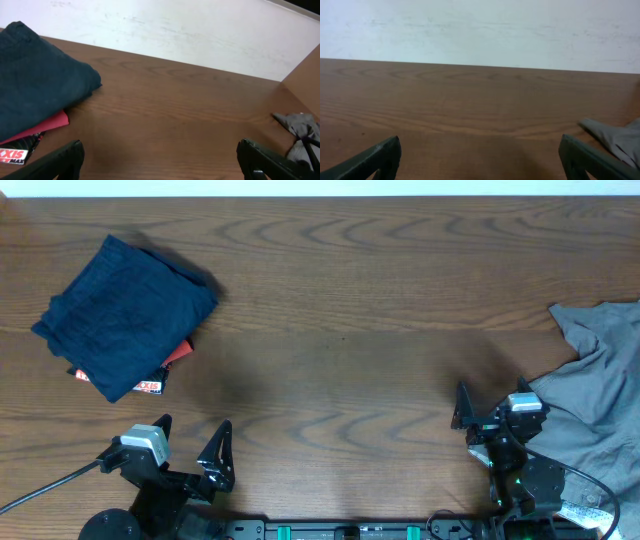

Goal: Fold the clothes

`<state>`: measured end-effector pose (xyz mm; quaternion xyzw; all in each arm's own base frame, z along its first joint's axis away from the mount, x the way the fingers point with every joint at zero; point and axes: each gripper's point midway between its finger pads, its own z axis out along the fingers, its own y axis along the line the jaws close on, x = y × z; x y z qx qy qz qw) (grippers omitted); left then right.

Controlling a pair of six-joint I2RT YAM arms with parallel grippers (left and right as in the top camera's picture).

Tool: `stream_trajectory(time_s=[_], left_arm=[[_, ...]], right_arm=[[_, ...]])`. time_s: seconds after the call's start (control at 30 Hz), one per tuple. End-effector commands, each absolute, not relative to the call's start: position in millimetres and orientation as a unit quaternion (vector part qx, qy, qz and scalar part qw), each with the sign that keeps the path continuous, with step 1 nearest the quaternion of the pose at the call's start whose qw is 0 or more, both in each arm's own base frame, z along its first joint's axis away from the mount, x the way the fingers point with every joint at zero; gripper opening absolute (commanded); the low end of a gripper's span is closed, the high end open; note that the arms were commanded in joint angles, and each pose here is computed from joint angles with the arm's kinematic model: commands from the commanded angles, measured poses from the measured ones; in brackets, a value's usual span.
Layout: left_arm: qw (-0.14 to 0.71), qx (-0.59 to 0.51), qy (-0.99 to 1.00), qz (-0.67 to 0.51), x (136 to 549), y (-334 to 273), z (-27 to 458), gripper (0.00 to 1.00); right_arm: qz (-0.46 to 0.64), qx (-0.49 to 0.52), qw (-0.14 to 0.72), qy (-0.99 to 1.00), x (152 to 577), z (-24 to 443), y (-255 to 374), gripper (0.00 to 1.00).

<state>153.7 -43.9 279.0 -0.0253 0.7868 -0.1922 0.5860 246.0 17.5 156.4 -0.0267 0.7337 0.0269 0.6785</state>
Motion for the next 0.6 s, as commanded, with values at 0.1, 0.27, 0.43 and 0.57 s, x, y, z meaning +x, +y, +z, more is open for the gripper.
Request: stream_trajectory(time_s=[0.1, 0.27, 0.43, 0.57], left_arm=[[0.572, -0.039, 0.804, -0.16, 152, -33, 264, 0.98], [0.54, -0.103, 0.83, -0.096, 151, -7, 234, 0.98], [0.527, -0.169, 0.832, -0.043, 164, 17, 201, 0.98], [0.532, -0.188, 0.825, -0.028, 179, 25, 169, 0.98]], right_arm=[[0.022, -0.034, 0.679, 0.733, 246, 156, 17, 0.99], [0.022, -0.034, 0.679, 0.733, 246, 156, 17, 0.99], [0.022, -0.034, 0.678, 0.733, 246, 156, 18, 0.99], [0.022, -0.034, 0.679, 0.733, 246, 156, 17, 0.99]])
